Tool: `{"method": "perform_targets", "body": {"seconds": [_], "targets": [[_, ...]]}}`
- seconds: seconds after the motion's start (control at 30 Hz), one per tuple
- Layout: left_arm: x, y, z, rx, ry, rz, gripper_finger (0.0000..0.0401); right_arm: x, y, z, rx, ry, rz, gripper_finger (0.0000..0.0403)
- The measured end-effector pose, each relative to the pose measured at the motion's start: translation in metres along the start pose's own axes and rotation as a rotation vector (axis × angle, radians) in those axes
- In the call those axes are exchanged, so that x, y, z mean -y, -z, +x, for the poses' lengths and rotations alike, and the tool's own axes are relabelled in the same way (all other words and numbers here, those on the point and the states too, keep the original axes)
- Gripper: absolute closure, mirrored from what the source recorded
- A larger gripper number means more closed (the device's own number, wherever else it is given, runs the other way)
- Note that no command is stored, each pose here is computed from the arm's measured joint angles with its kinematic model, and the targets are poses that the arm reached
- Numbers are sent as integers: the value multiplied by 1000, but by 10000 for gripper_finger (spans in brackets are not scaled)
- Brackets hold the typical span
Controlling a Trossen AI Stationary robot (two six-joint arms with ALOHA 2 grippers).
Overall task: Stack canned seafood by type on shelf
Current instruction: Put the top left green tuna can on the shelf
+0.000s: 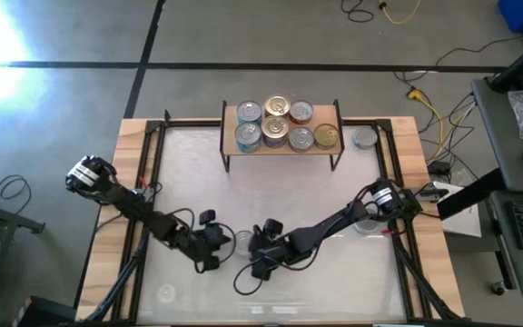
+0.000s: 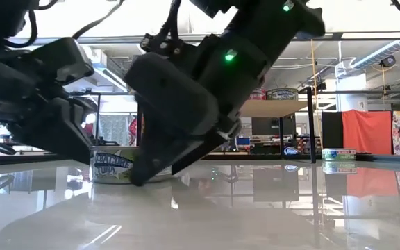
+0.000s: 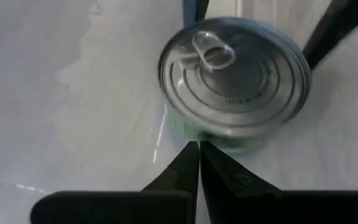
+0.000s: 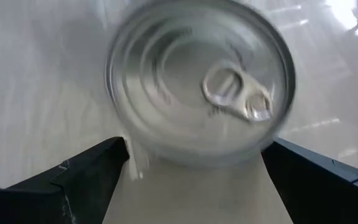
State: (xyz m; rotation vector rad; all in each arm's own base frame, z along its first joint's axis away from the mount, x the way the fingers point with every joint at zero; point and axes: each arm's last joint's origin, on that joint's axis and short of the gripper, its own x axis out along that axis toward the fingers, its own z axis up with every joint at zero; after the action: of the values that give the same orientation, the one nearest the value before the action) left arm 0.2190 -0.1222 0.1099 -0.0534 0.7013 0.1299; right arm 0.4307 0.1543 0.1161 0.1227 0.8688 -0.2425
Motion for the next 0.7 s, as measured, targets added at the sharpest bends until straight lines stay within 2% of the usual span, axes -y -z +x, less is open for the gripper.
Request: {"method": "perform_targets", "body": {"seconds": [0.3, 0.43, 0.7], "targets": [[11, -2, 22, -1, -29, 51, 401, 14, -9, 7, 30, 9, 43, 31], [14, -3, 25, -1, -39, 51, 401, 17, -11, 9, 21, -3, -11, 31], [15, -7, 25, -2, -45, 54, 401, 18, -11, 9, 18, -7, -31, 31]]}}
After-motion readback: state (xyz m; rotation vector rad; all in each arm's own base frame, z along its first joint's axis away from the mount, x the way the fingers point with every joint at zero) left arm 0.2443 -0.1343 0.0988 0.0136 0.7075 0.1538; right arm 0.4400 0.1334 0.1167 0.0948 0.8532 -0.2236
